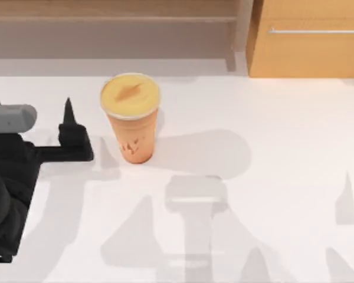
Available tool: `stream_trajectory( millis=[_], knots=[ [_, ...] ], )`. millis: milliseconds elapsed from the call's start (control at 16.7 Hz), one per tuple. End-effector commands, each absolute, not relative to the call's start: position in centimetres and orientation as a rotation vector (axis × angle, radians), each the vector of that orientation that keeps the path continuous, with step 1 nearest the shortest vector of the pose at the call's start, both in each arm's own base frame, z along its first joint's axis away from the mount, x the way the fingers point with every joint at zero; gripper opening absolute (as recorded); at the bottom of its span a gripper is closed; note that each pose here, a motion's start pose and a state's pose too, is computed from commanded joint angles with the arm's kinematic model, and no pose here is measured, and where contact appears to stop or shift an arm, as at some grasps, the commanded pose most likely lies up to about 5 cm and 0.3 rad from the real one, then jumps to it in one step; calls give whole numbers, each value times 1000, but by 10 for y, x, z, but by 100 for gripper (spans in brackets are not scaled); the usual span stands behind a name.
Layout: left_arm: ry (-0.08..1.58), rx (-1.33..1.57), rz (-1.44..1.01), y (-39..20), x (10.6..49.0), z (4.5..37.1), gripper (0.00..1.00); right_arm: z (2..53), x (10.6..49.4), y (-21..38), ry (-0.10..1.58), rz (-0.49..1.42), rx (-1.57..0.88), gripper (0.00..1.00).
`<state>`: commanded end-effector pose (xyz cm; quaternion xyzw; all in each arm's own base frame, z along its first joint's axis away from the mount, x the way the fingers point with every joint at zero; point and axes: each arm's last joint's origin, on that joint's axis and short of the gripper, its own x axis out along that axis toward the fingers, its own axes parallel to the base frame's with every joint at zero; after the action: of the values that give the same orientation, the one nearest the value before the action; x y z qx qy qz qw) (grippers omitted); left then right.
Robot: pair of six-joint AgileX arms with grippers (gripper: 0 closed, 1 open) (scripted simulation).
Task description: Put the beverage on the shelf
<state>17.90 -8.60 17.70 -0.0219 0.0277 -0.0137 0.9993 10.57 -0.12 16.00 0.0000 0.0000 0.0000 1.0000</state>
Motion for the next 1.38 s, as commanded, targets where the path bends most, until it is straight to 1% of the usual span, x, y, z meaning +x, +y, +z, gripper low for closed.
stream_trajectory(
  millis=[300,480,660,780,1140,1260,1380],
  knots=[
    [94,-24,-29,-149,194,136,100,160,106,-1,0,0,0,100],
    [104,-11,-28,-177,190,107,100,160,106,-1,0,0,0,100],
    [102,-9,-27,-193,184,88,100,160,106,-1,0,0,0,100],
    [99,-10,-27,-197,181,82,100,160,106,-1,0,0,0,100],
    [102,-7,-25,-197,182,81,100,160,106,-1,0,0,0,100],
    [100,-10,-26,-199,193,81,100,160,106,-1,0,0,0,100],
    [100,-11,-27,-201,211,79,100,160,106,-1,0,0,0,100]
  ],
)
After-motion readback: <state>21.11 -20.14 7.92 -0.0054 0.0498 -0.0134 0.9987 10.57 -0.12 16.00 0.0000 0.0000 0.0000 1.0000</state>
